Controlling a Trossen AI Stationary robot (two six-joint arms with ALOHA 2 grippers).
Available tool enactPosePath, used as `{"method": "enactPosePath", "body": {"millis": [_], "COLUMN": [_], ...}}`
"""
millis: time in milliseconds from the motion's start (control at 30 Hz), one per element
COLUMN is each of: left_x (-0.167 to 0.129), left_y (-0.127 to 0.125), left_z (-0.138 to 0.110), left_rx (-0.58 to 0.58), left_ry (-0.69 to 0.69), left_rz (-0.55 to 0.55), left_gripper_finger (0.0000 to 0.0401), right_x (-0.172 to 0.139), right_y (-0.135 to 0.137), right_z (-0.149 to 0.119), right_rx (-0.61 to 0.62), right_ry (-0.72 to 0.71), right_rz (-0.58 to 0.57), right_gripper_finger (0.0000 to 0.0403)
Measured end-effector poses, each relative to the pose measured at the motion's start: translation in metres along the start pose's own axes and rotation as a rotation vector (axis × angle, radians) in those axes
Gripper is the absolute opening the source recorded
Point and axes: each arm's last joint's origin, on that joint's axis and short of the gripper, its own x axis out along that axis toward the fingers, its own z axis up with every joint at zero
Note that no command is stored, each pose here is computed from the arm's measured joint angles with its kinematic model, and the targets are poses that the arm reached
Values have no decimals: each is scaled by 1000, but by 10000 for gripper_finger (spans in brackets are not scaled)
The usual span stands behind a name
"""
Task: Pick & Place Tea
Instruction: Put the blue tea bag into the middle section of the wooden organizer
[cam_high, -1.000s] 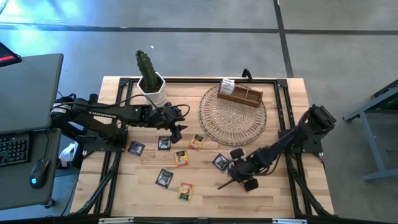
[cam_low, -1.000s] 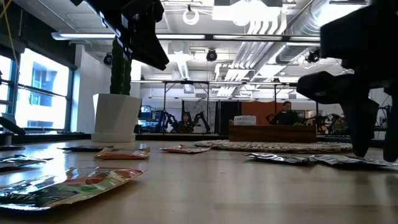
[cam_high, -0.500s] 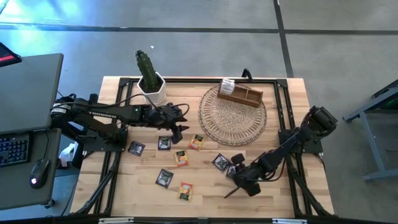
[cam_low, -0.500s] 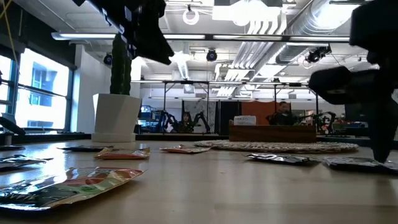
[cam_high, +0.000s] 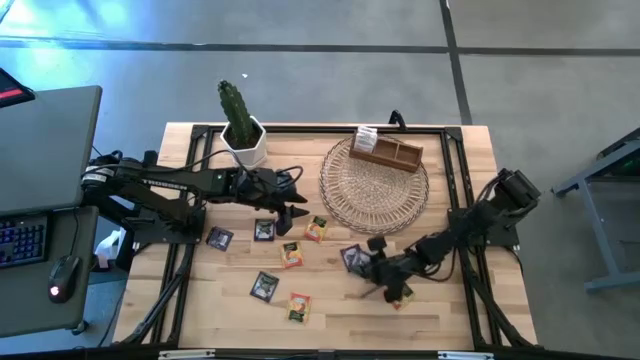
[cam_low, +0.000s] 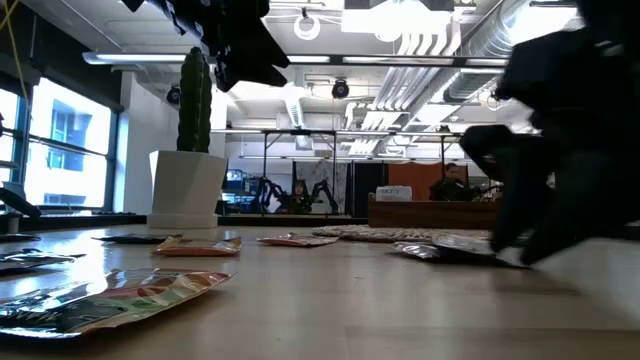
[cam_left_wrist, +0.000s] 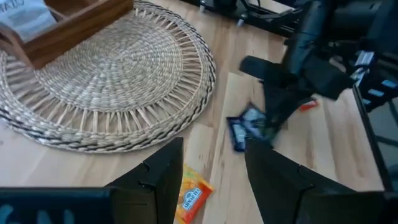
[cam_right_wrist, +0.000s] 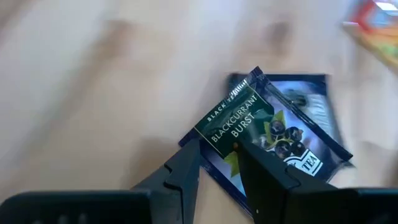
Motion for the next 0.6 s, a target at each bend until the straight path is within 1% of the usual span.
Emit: {"method": "enactPosePath", "body": {"millis": [100, 200, 267, 367, 433, 500, 567, 600], "left_x": [0, 0, 0, 0, 0, 0, 0, 0], "left_y": [0, 0, -1, 0, 0, 0, -1, 0], "left_z": [0, 1, 2, 1, 1, 1, 1, 1], "left_rx": [-34, -37, -38, -38, -38, -38, -38, -38], "left_ry": [0, -7, -17, -13, -13, -10, -6, -6], "left_rz": [0, -2, -6, -4, -4, -7, -9, -10], "left_gripper_finger": [170, 170, 170, 170, 170, 170, 170, 170], "right_x": [3, 7, 9, 12, 12, 11, 7, 4], "right_y": [-11, -24, -35, -54, -66, -75, -81, -84], "right_z": [3, 6, 9, 15, 22, 27, 30, 32], "right_rx": [28, 52, 90, 157, 205, 228, 178, 134], "right_ry": [-22, -37, -63, -125, -193, -246, -266, -273], "right_rz": [-39, -63, -100, -172, -192, -162, -100, -58], "right_gripper_finger": [108, 108, 108, 108, 108, 108, 108, 108]}}
